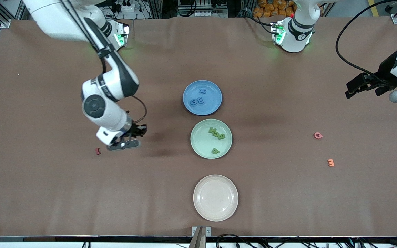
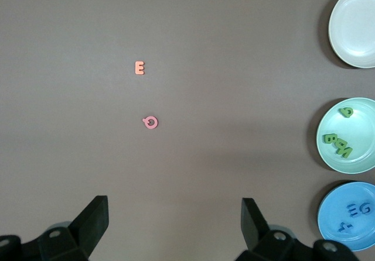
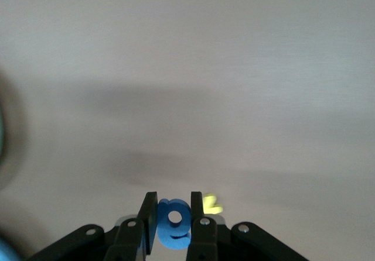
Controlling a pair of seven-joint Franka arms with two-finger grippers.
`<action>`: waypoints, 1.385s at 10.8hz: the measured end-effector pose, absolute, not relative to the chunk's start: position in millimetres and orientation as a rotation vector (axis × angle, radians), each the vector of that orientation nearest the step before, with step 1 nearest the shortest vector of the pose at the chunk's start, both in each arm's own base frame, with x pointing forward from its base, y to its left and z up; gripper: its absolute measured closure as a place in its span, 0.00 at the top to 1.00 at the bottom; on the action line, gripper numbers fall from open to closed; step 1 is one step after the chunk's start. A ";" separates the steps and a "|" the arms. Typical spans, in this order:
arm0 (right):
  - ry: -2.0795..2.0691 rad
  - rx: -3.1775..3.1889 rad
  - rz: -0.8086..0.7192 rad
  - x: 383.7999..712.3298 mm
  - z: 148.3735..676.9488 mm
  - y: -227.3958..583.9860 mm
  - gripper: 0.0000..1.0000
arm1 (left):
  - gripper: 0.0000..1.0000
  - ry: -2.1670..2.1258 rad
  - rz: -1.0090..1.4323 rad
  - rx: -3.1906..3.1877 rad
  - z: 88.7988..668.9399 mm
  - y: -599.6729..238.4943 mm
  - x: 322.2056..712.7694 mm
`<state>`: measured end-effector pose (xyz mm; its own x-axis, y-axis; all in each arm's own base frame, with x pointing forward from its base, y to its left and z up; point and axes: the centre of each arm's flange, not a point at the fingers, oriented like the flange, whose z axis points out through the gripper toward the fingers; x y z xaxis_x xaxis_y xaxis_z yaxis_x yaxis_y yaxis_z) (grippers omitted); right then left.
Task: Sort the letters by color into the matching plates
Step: 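Carry the blue a to the blue plate and release it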
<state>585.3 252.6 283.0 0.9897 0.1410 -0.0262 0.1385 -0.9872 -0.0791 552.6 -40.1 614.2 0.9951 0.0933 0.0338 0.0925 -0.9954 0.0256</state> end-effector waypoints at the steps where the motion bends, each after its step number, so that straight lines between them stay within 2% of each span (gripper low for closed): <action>1: -0.286 -3.050 0.047 573.6 284.7 280.0 0.27 | 1.00 0.146 0.054 3.114 614.2 -39.8 552.6; 6: -0.642 -3.001 0.075 492.1 281.5 405.2 0.27 | 1.00 0.144 0.054 3.114 614.2 -39.2 552.7; 13: -0.890 -2.951 0.161 418.9 234.8 491.3 0.27 | 1.00 0.145 0.054 3.114 614.0 -38.6 552.7; 14: -0.884 -2.951 0.157 416.3 234.8 497.2 0.30 | 1.00 0.146 0.054 3.114 614.0 -38.4 552.7; 15: -0.873 -2.952 0.151 417.2 236.5 499.3 0.42 | 1.00 0.146 0.054 3.114 614.0 -38.4 552.8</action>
<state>417.2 499.3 236.5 0.8350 0.5449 -0.0768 0.5391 -0.8379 -0.0851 552.8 -38.4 614.0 0.9950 0.0940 0.0333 0.0931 -0.9953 0.0254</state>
